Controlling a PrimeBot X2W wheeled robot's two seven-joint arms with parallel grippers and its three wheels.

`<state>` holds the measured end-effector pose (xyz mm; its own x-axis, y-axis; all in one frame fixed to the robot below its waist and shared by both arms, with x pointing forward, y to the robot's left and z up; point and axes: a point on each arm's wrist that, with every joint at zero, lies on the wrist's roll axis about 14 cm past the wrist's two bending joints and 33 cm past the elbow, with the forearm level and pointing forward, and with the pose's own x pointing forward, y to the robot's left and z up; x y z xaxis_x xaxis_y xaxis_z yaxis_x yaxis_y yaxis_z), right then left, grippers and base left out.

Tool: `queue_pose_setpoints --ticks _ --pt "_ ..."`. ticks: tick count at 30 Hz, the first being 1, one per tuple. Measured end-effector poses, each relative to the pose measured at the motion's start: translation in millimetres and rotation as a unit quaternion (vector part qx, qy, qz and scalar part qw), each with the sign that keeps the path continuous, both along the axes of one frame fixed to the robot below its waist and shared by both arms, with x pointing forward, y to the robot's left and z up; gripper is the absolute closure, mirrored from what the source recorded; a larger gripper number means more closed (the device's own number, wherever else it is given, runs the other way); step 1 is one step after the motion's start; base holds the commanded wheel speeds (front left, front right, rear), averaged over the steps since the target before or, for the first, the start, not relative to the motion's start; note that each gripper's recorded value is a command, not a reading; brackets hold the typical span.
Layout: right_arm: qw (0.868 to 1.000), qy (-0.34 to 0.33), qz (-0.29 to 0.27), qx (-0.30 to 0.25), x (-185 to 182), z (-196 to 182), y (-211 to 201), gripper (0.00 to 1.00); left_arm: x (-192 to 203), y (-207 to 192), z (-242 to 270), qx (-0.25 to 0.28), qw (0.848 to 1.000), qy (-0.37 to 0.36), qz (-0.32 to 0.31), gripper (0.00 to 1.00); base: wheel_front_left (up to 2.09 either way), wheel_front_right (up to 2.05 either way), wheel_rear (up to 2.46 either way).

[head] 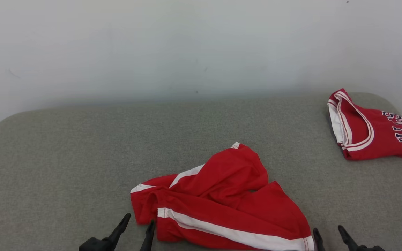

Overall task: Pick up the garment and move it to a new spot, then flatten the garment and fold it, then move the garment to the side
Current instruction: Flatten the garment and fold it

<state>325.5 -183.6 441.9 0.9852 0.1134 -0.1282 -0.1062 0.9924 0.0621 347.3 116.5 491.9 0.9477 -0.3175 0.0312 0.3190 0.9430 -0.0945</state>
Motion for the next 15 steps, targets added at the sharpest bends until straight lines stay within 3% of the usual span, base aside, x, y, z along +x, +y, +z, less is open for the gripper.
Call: queue_pose_setpoints --ticks 9,15 --pt "0.996 0.089 0.014 0.002 -3.7 -50.5 13.3 0.0 19.2 -21.9 -45.3 0.008 0.996 0.08 -0.037 0.0 0.0 0.0 0.0" --pt "0.993 0.114 0.011 0.014 6.3 -63.4 20.8 0.0 39.8 -37.2 -52.3 0.0 0.994 0.097 -0.056 0.0 0.0 0.0 0.0"
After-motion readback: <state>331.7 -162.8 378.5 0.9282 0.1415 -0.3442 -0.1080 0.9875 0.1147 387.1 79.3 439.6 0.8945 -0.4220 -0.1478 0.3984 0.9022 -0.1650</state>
